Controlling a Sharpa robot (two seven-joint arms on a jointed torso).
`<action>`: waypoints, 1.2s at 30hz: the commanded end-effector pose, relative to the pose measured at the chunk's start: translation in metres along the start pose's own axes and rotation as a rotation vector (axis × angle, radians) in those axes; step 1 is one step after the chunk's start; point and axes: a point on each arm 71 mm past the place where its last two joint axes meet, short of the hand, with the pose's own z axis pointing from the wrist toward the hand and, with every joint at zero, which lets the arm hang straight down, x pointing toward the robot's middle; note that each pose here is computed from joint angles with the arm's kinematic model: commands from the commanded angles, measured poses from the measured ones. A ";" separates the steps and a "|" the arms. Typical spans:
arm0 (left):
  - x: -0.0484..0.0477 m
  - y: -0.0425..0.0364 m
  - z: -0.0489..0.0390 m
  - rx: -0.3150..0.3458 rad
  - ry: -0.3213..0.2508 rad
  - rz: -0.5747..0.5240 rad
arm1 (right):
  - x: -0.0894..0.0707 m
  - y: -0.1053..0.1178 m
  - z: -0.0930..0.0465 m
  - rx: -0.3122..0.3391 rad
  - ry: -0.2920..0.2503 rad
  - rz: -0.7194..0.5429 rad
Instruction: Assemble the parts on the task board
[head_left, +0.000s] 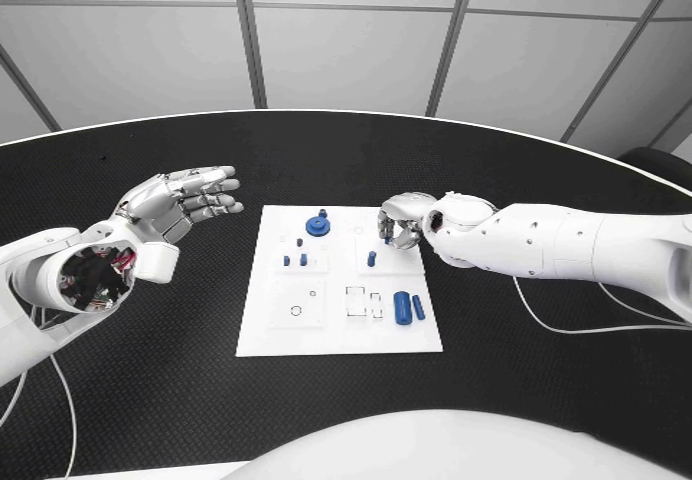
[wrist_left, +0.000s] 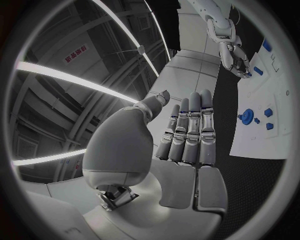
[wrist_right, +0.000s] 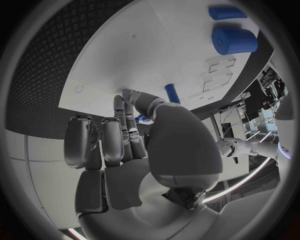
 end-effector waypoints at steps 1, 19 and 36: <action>0.0000 0.0000 0.0001 0.000 0.000 0.000 | 0.000 0.001 0.000 -0.004 0.000 0.000; -0.0017 0.0001 0.0009 -0.004 -0.002 0.000 | 0.001 -0.002 -0.003 0.004 0.007 0.002; -0.0054 -0.0004 0.0023 -0.004 -0.011 0.003 | -0.003 -0.004 -0.019 -0.005 -0.040 0.020</action>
